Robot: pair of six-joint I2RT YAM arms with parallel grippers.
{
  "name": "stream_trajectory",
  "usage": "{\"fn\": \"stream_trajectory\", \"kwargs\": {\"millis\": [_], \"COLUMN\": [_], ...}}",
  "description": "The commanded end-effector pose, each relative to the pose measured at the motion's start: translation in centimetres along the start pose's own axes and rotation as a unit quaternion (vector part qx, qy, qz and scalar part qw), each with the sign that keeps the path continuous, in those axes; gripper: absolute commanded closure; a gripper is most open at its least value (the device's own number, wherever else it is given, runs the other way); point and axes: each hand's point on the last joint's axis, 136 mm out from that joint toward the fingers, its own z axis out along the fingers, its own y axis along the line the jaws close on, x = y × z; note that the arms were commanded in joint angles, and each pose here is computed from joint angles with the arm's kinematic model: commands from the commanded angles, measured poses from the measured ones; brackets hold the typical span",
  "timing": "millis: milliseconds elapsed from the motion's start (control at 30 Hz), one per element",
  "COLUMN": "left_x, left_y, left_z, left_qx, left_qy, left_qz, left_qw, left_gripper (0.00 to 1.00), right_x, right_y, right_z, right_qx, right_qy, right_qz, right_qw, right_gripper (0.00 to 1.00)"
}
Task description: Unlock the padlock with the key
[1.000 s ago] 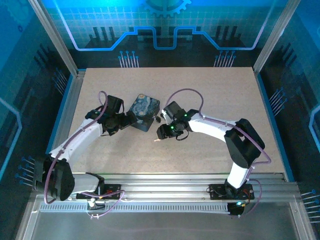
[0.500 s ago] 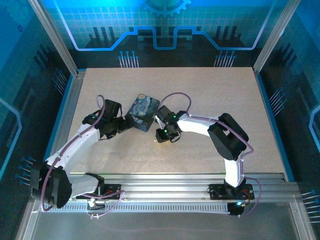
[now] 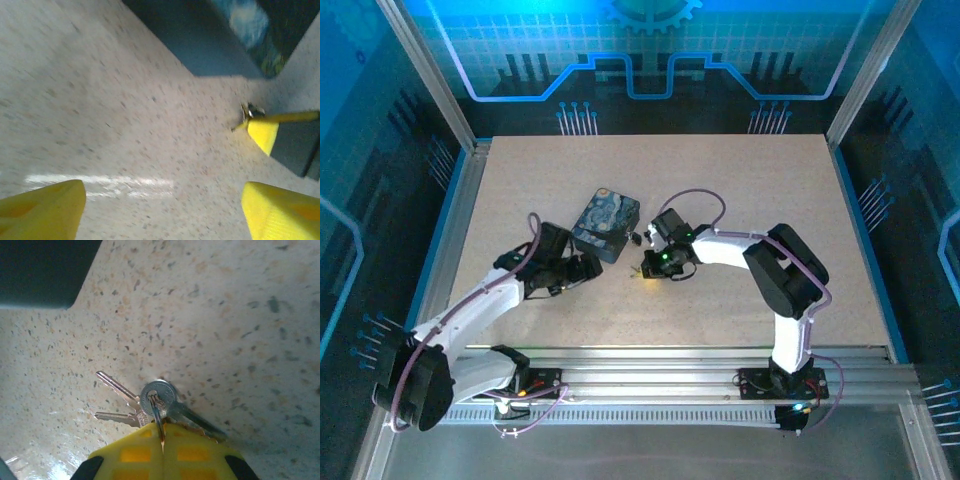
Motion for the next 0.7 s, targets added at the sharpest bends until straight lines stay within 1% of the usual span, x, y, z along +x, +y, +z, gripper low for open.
{"fn": "stream_trajectory", "kwargs": {"millis": [0,67,200,233,267,433,667], "left_x": [1.2,1.7,2.0,1.9,1.8,1.8,0.8], "left_y": [-3.5,-4.6,-6.5,-6.9,-7.2,-8.5,-8.4], "left_z": [0.8,1.4,2.0,2.1,2.3,3.8,5.6], "left_qx": [0.091,0.112,0.143,0.151,0.155,0.159,0.126], "left_qy": [0.019,0.027,0.035,0.037,0.037,0.049,0.043], "left_qz": [-0.002,0.006,0.020,0.021,0.021,0.033,0.028], "left_qw": [0.996,0.993,0.989,0.988,0.987,0.986,0.991], "left_gripper": [0.27,0.36,0.44,0.47,0.51,0.62,0.64], "right_x": [0.4,0.2,0.0,0.0,0.0,0.2,0.6], "right_y": [0.5,1.1,1.7,1.9,2.0,3.2,2.8], "right_z": [-0.3,-0.5,-1.0,-1.1,-1.2,-1.9,-1.8], "right_qx": [-0.046,-0.070,-0.087,-0.090,-0.093,-0.108,-0.094], "right_qy": [0.007,0.005,0.000,-0.001,-0.001,-0.003,0.000], "right_qz": [0.020,0.025,0.028,0.027,0.028,0.024,0.026], "right_qw": [0.999,0.997,0.996,0.996,0.995,0.994,0.995], "right_gripper": [0.98,0.98,0.98,0.98,0.98,0.98,0.98]}}
